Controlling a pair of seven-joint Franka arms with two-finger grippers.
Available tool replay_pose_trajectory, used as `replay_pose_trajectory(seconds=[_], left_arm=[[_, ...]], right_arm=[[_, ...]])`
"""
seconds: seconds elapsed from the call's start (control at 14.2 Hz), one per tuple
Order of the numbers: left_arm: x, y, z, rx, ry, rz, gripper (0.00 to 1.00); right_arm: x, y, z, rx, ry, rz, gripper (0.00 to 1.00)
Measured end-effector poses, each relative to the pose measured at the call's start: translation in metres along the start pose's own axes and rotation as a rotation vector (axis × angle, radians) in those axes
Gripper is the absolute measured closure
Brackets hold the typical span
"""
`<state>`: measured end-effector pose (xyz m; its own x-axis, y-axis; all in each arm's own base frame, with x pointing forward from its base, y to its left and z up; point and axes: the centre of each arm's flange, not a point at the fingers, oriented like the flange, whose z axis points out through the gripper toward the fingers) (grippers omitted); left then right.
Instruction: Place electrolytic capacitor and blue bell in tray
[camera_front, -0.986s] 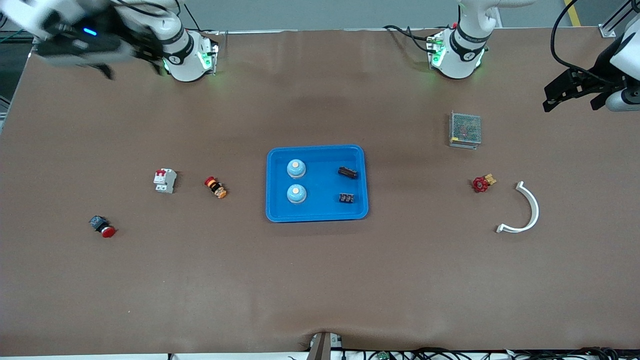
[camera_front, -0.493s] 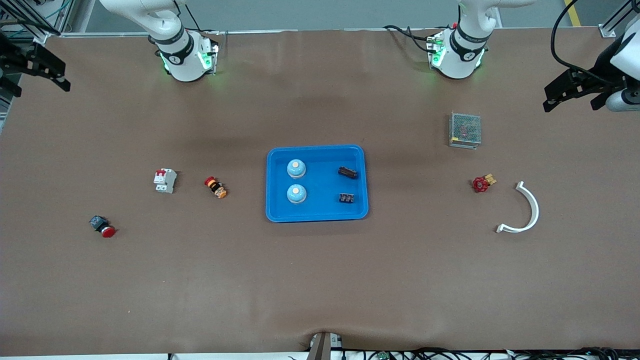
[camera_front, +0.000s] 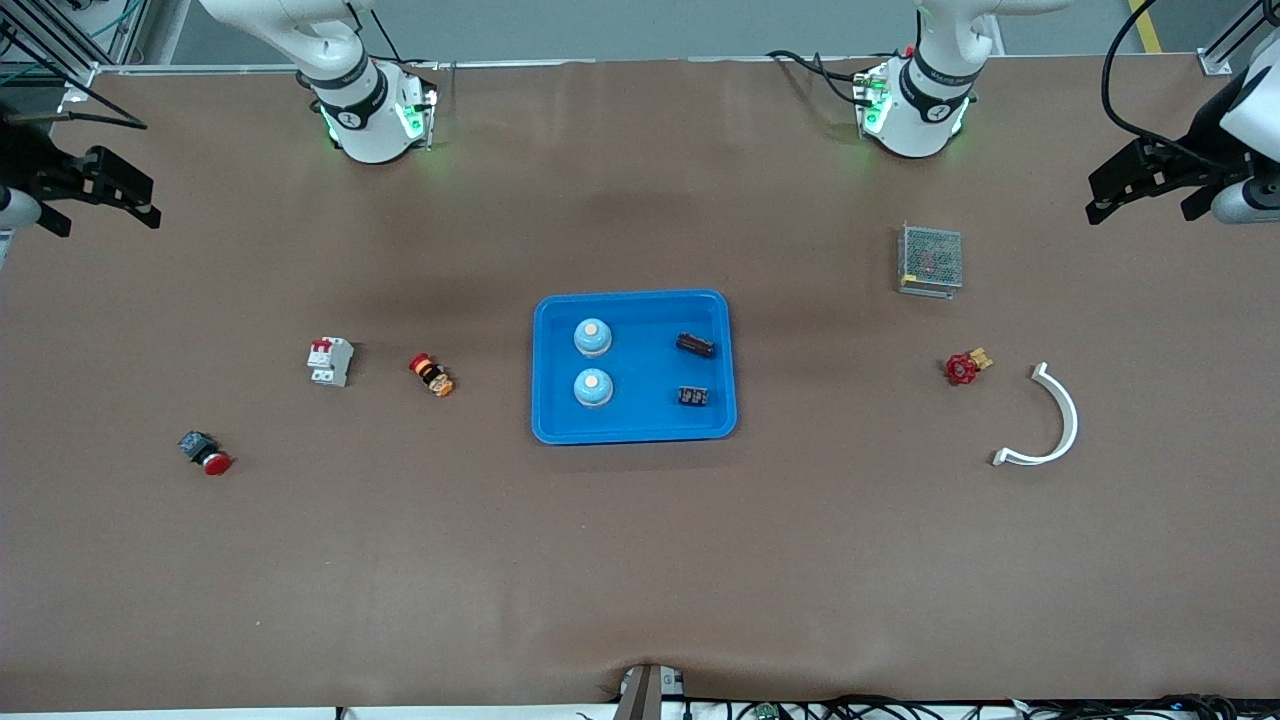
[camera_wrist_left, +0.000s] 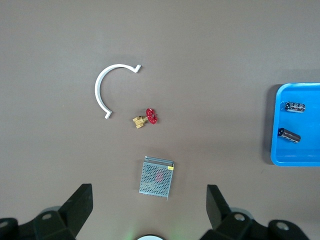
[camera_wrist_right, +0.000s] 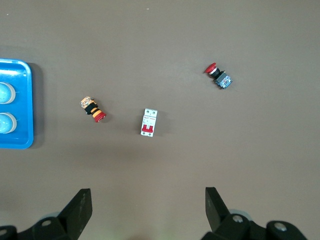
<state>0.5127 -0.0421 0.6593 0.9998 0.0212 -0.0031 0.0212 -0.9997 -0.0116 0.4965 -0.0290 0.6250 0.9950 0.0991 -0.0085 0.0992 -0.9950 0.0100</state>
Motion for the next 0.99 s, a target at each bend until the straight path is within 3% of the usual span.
replay_pose_trajectory(seconds=[0.28, 0.7, 0.99], left_arm=[[0.001, 0.0, 0.0, 0.0, 0.003, 0.0, 0.0], [0.004, -0.004, -0.007, -0.003, 0.022, -0.007, 0.0], [0.006, -0.006, -0.006, -0.003, 0.02, -0.012, 0.0]], right_arm=[[-0.004, 0.017, -0.001, 0.003, -0.027, 0.038, 0.0], [-0.007, 0.035, -0.021, -0.003, 0.011, 0.077, 0.0], [-0.012, 0.04, -0.029, -0.007, 0.004, 0.1, 0.0]])
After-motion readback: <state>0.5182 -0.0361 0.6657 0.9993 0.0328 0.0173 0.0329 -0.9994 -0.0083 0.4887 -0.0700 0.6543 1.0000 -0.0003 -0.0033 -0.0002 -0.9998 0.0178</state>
